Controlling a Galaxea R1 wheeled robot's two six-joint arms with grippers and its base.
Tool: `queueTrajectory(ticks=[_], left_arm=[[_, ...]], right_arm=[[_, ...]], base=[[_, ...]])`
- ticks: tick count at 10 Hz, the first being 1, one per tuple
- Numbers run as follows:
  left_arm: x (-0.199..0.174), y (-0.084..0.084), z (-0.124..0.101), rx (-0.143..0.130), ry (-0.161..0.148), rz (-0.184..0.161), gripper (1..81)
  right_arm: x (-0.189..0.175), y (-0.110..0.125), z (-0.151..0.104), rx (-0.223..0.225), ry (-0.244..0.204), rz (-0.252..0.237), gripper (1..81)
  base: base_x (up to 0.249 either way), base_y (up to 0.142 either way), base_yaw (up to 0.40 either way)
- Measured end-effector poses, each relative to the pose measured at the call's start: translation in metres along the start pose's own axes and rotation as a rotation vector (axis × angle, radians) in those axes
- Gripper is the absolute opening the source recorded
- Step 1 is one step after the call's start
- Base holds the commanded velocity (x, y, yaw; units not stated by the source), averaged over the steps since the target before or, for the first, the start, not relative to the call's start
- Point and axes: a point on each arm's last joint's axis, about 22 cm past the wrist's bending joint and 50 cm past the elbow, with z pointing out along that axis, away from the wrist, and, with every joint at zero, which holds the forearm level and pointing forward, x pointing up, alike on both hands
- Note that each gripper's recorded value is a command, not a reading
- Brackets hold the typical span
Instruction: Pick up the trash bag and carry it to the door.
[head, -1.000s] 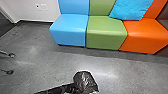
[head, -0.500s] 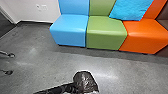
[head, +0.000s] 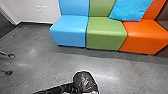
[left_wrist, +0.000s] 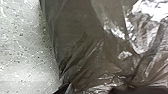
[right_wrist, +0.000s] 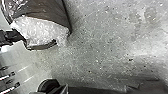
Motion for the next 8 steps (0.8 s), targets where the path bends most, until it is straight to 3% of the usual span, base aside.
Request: queueTrajectory(ticks=[3,6,8], left_arm=[[0.001,-0.001,0.002,0.002,0.005,0.002,81.1],[0.010,-0.004,0.016,-0.006,0.041,0.020,81.1],[0.006,-0.010,0.024,-0.006,0.047,0.022,81.1]], right_arm=[[-0.001,0.000,0.003,0.003,-0.007,-0.003,81.1],[0.009,0.011,0.019,0.011,0.016,-0.028,81.1],[0.013,0.015,0.028,0.017,0.025,-0.038,81.1]], base=[[0.000,0.000,0.000],[0.000,0.000,0.000],[0.000,0.000,0.000]])
